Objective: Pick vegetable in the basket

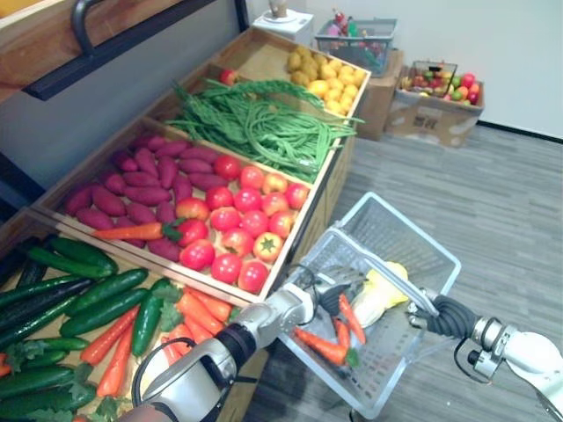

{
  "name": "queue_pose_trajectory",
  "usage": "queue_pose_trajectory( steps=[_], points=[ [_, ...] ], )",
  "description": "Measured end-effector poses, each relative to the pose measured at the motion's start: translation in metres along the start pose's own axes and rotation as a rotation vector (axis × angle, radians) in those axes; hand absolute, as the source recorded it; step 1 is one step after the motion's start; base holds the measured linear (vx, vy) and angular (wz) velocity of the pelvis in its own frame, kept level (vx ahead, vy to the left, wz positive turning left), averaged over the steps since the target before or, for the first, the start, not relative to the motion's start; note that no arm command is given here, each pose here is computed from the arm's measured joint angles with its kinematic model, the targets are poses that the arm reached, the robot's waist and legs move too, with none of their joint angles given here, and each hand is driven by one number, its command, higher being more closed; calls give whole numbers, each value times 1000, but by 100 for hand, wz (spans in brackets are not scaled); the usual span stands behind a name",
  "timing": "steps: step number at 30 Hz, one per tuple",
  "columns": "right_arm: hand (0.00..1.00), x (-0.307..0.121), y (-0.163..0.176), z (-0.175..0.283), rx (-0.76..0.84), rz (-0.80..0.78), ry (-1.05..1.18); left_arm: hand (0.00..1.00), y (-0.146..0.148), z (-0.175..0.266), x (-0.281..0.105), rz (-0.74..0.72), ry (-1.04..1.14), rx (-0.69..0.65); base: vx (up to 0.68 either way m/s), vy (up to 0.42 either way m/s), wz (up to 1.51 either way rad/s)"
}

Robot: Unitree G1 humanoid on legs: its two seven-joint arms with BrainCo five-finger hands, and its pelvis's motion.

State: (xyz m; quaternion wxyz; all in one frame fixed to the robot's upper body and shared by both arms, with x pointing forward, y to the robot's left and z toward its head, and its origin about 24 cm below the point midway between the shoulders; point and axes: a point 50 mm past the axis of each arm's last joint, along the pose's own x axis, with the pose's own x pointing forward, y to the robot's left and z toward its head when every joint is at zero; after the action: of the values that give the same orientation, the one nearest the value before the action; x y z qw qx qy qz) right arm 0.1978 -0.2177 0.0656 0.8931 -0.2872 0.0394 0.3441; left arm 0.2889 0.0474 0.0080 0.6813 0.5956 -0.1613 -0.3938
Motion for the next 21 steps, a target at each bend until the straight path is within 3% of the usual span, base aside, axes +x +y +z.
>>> queue_pose_trajectory(
  steps=[7, 13, 19, 21],
  points=[
    [100, -6, -3, -34, 52, -209, 116, 0, 39, 33, -2, 164, -165, 28, -139, -44, 39],
    [100, -23, 10, -82, 109, -399, 349, 0, 59, 76, -27, 335, -363, -78, -119, -33, 55],
    [100, -56, 24, -129, 216, -634, 614, 0, 71, 75, -56, 443, -377, -126, -95, -10, 87],
    [100, -77, 47, -157, 349, -782, 782, 0, 79, 65, -73, 506, -332, -104, -73, 15, 112]
  ],
)
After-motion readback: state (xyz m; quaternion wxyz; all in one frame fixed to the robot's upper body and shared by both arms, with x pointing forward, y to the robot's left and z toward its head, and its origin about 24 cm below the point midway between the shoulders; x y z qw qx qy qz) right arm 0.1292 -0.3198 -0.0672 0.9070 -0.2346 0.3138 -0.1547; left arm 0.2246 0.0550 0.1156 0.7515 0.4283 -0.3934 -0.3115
